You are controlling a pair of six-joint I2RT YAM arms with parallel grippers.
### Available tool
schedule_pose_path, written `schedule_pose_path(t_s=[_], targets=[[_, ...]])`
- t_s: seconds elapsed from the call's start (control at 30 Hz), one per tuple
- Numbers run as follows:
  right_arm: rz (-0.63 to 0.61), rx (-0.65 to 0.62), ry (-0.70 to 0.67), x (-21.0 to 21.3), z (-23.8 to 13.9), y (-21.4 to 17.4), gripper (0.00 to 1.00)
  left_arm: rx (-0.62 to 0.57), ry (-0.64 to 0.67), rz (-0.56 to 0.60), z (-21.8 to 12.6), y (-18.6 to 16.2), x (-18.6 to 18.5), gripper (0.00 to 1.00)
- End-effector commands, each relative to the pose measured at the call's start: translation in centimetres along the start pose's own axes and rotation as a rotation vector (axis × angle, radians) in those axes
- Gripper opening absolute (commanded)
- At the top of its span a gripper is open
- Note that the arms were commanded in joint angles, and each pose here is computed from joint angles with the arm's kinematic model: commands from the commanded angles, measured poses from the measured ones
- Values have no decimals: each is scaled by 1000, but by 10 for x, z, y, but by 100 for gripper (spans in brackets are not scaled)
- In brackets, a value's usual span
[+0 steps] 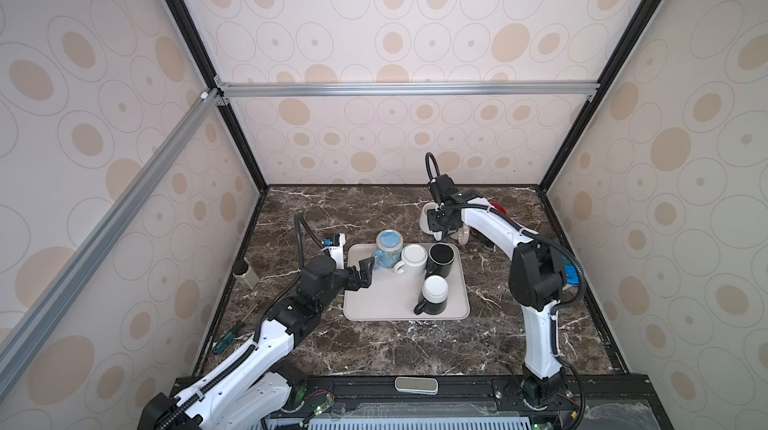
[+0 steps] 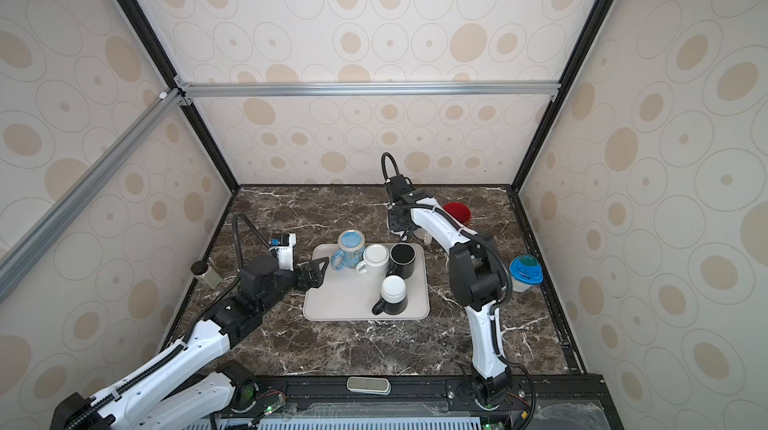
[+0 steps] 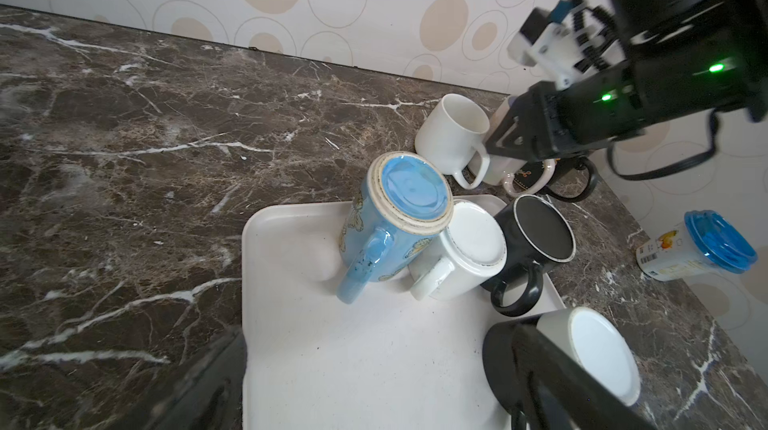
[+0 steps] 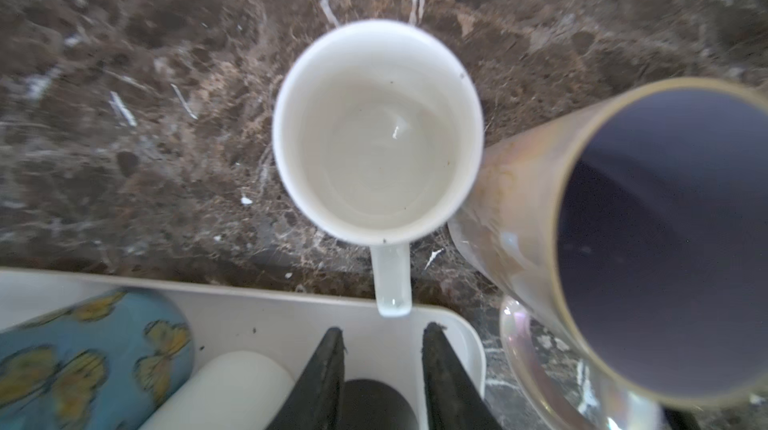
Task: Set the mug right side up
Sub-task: 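Open and raise the right gripper off the white mug, moving toward the tray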
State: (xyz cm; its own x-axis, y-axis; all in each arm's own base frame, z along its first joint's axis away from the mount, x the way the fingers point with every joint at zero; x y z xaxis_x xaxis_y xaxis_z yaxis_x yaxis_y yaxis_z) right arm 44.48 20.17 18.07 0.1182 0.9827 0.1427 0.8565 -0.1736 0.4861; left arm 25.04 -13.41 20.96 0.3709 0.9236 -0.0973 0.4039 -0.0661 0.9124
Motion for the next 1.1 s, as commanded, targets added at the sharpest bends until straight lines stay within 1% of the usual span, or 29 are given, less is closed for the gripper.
schedule_pose_path(t_s=[0.0, 0.1, 0.17, 0.3, 0.4, 0.47, 0.53, 0.57, 0.6, 0.67, 0.73, 0.87, 1.0, 1.07], targets=[[-29, -91, 88, 12, -49, 8, 34, -1, 58, -15, 6, -3, 6, 100], [-64, -119, 142, 23, -73, -3, 34, 23, 119, -42, 12, -13, 13, 100], [-95, -131, 167, 31, -86, -12, 34, -18, 119, -62, 13, -17, 15, 100], [-162, -170, 219, 46, -111, -40, 33, -140, 126, -137, 8, -19, 20, 100], [-185, -199, 294, 50, -125, -61, 32, -128, 141, -151, 9, -23, 22, 100], [-169, -192, 352, 49, -130, -72, 33, -117, 150, -159, 8, -23, 23, 100], [-153, -162, 379, 45, -134, -80, 33, -112, 141, -144, 7, -20, 21, 100], [-153, -144, 388, 44, -135, -83, 33, -84, 126, -106, 8, -23, 19, 100], [-151, -113, 402, 44, -136, -88, 33, -79, 99, -78, 8, -22, 15, 100], [-144, -51, 441, 46, -139, -97, 34, -73, 85, -40, 9, -21, 13, 100], [-119, 9, 484, 48, -141, -106, 37, -63, 74, -2, 12, -19, 11, 100], [-61, 69, 540, 50, -147, -114, 40, -47, 55, 57, 18, -10, 6, 100], [-20, 130, 643, 58, -157, -121, 41, -35, 25, 90, 26, -3, 0, 96], [11, 178, 732, 64, -161, -125, 41, -32, 6, 88, 29, -2, -2, 95]])
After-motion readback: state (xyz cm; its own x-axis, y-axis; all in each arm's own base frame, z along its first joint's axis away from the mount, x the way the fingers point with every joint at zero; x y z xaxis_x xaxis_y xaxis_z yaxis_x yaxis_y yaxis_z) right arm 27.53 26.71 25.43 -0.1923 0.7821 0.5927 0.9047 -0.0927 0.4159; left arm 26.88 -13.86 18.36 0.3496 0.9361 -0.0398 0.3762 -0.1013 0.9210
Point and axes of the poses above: each gripper's point midway between its finger pads, its own z axis out along the fingers, its own x axis along the line the jaws close on, y = z × x, the point moved 5 cm from there along -z, back along the fingers, and after that the axes turned 15 degrees about z, right-handed, at the moved point
